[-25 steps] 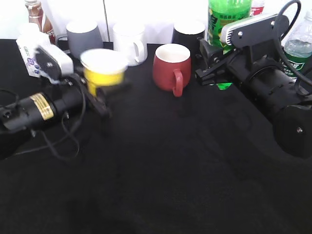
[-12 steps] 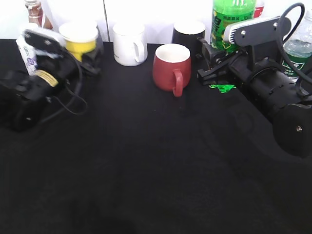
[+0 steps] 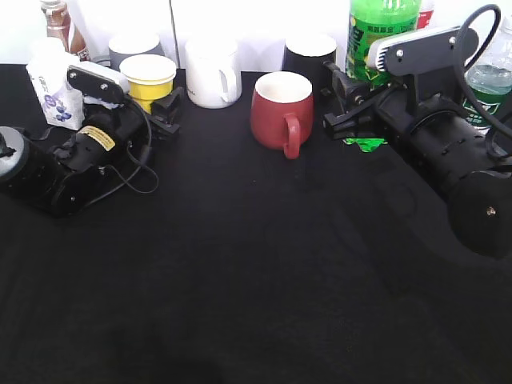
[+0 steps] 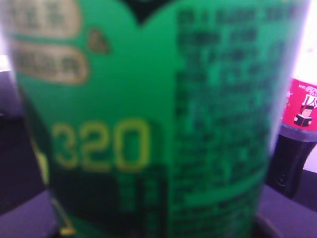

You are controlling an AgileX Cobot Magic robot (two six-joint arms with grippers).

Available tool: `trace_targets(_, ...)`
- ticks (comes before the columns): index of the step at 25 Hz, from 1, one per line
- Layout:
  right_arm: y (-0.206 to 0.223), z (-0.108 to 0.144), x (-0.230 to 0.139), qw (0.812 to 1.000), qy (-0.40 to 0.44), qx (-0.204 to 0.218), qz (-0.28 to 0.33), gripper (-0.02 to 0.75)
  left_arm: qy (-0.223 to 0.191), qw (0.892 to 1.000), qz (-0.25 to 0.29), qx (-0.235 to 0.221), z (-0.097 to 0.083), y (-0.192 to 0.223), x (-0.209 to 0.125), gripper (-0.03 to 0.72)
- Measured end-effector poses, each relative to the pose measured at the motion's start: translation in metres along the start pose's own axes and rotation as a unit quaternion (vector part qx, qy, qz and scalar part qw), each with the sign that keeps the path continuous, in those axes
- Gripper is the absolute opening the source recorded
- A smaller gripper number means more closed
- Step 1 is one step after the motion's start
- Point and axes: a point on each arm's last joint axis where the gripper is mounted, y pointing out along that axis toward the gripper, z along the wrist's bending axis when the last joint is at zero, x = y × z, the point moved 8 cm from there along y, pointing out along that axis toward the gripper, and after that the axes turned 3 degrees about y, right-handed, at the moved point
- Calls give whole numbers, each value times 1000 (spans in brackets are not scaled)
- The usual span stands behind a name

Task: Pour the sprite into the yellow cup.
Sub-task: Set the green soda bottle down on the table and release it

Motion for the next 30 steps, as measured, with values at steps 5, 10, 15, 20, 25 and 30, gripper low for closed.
trace_targets(5,0,0,2,1000,0,-1,-5,424,1,1000,5,-3,-1,0,-2,478)
trace_targets(10,0,0,2,1000,0,-1,-5,424,0,1000,21,-9,-4,-6,-10,550)
trace_targets(15,0,0,2,1000,0,-1,-5,424,-5,999,32,-8,-6,-14,-17,609)
trace_targets(20,0,-1,2,1000,0,-2,-5,424,-22,998,56,1,-10,-44,-23,613)
trace_targets(25,0,-10,1,999,16,-29,-4,424,-28,994,108,19,-14,-103,12,615)
trace_targets(30,14,-71,2,990,63,-127,-23,424,5,986,166,6,-30,-148,115,596)
